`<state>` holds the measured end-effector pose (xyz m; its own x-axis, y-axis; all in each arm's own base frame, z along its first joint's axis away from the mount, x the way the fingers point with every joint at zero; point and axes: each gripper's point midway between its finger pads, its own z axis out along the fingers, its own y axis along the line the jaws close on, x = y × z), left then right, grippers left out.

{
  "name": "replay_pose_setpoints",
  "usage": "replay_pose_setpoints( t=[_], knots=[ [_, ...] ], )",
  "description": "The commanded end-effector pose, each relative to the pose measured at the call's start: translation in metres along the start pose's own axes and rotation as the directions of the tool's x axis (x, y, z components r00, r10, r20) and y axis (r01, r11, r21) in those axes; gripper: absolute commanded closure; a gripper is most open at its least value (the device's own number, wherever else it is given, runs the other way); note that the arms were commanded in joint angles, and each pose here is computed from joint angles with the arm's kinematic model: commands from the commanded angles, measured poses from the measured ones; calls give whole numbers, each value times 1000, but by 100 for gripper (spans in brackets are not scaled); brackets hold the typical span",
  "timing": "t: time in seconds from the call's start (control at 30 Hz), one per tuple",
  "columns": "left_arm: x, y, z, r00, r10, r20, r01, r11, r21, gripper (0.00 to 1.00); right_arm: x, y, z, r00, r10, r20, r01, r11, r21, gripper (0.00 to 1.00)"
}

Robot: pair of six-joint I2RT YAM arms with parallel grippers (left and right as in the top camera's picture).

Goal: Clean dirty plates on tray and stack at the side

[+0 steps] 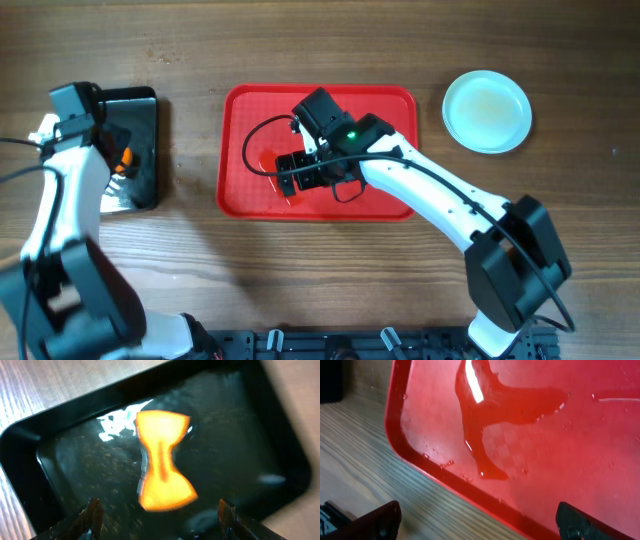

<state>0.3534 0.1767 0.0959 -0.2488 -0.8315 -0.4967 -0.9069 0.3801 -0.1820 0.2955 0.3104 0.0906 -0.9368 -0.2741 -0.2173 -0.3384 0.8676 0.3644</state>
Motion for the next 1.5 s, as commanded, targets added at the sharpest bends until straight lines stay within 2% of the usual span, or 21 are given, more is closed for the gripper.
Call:
replay_pose_setpoints(
  t=[0.0,0.07,0.1,0.13,0.2,0.3,0.5,1.0,1.47],
  knots=[
    [-2,-25,-60,998,-21,-51,32,974,224,28,-6,14,-48,995,-20,97,23,999,-27,0],
    [8,-32,-84,994,-6,-108,39,951,307,21,-4,20,-72,990,-22,136,28,999,-41,0],
    [14,-34,-95,991,5,-137,43,938,344,8,-2,21,-85,988,-27,154,34,999,-40,0],
    [19,-36,-103,987,15,-162,47,927,371,0,1,21,-94,986,-28,166,35,999,-36,0],
    [29,-38,-120,977,36,-209,56,907,418,0,11,16,-117,982,-19,188,20,1000,-3,0],
    [34,-32,-129,974,40,-224,58,908,416,0,33,3,-146,982,-6,189,-5,998,57,0],
    [35,-30,-129,973,41,-229,58,910,411,0,67,-10,-155,996,11,94,-21,994,104,0],
    [35,-30,-129,973,41,-228,58,910,411,0,67,-12,-154,996,5,91,-15,993,113,0],
    [35,-30,-129,973,41,-228,58,910,411,0,53,-29,-159,987,-11,163,-25,976,216,0]
  ],
)
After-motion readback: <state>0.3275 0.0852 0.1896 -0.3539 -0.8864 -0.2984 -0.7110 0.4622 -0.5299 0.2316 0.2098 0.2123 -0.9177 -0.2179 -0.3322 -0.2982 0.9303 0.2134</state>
